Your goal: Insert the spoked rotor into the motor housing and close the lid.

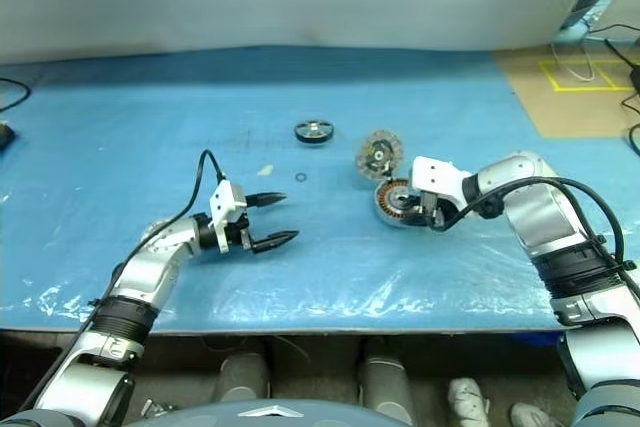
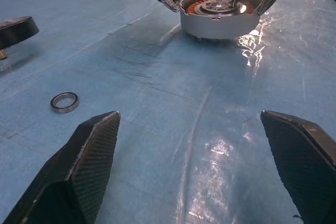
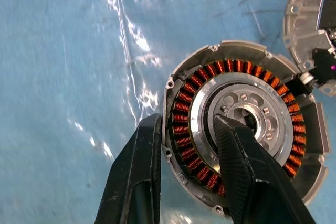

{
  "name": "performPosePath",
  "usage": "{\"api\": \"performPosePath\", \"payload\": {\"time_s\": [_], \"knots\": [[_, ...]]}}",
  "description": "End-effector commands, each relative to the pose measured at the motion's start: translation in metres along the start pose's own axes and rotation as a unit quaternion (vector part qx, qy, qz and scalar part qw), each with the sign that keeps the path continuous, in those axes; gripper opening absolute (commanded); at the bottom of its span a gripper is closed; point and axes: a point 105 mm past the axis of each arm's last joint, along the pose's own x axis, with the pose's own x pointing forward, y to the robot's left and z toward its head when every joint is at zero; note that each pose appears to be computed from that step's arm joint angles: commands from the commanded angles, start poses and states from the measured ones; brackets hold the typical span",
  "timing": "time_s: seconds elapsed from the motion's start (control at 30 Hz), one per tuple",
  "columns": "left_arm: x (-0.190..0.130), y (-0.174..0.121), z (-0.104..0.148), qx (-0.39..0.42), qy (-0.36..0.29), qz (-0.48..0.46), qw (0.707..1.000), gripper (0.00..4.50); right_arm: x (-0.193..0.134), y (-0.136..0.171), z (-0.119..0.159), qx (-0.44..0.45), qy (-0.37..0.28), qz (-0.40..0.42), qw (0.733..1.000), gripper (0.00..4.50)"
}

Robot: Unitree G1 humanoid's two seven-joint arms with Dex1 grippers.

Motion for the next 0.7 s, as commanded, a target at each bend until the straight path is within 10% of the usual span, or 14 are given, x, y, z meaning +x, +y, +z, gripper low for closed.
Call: {"api": "performPosePath", "payload": {"time_s": [0.03, 0.7], "knots": [[-0.001, -0.001, 0.003, 0.014, -0.011, 0.002, 1.0, 4.5, 0.001, 0.012, 0.024, 0.022, -0.027, 0.016, 0.999, 1.17], [-0.002, -0.002, -0.009, 0.014, -0.011, 0.004, 1.0, 4.5, -0.008, 0.016, 0.092, 0.158, -0.107, 0.05, 0.98, 1.17]]}}
